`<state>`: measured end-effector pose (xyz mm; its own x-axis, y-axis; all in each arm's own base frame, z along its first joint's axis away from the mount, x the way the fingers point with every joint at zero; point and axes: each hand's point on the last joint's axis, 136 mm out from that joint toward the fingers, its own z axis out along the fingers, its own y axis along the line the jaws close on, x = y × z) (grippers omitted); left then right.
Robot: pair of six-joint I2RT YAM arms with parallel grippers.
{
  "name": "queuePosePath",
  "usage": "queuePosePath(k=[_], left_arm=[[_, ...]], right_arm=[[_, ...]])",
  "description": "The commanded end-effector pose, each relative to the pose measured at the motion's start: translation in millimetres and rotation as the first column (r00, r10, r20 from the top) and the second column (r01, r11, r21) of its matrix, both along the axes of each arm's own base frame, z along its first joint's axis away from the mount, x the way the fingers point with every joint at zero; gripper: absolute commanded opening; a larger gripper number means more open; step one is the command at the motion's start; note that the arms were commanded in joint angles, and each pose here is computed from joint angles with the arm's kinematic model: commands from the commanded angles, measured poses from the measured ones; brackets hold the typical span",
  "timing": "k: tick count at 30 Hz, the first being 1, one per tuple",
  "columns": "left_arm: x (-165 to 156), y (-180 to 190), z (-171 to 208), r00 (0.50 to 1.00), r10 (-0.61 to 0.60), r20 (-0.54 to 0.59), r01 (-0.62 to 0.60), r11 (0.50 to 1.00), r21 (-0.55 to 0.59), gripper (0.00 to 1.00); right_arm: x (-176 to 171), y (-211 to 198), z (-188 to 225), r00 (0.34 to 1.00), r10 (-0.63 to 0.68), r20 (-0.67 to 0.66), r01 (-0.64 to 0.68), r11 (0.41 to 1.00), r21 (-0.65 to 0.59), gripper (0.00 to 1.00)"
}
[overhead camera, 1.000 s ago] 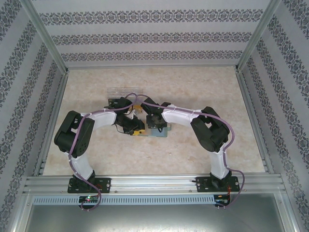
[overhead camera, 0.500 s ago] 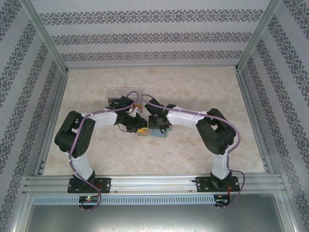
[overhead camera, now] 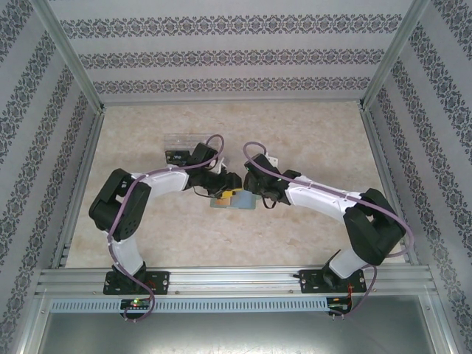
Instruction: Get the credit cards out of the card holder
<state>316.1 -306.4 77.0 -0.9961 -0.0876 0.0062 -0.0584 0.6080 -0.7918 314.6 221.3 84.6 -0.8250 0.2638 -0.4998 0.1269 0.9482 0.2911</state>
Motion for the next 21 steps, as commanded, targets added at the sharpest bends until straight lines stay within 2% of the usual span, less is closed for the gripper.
queuePosePath(k=[1, 7, 12, 18, 21], left_arm=[[3.2, -11.1, -6.3, 1.000, -0.014, -0.011, 0.013, 1.000, -0.007, 0.53], [7.0, -4.7, 0.5, 0.999, -0.031, -0.008, 0.030, 0.999, -0.020, 0.55], [16.9, 22.6, 20.8, 0.999, 0.010, 0.044, -0.011, 1.000, 0.010, 0.55], [19.2, 76.3, 7.5, 0.991, 0.126, 0.031, -0.129, 0.984, 0.119, 0.45], [16.4, 87.0, 1.1, 0.988, 0.151, 0.015, -0.152, 0.980, 0.132, 0.39]], right_arm=[[5.7, -12.9, 7.0, 0.996, -0.065, 0.053, 0.066, 0.998, -0.010, 0.51], [7.4, -9.0, 13.3, 0.996, -0.044, 0.072, 0.044, 0.999, -0.003, 0.47], [9.7, 7.0, 14.7, 0.998, 0.010, 0.069, -0.013, 0.999, 0.040, 0.46], [13.4, 49.0, 7.7, 0.991, 0.130, 0.025, -0.132, 0.981, 0.143, 0.41], [13.7, 69.8, -2.8, 0.981, 0.194, -0.025, -0.186, 0.962, 0.198, 0.36]])
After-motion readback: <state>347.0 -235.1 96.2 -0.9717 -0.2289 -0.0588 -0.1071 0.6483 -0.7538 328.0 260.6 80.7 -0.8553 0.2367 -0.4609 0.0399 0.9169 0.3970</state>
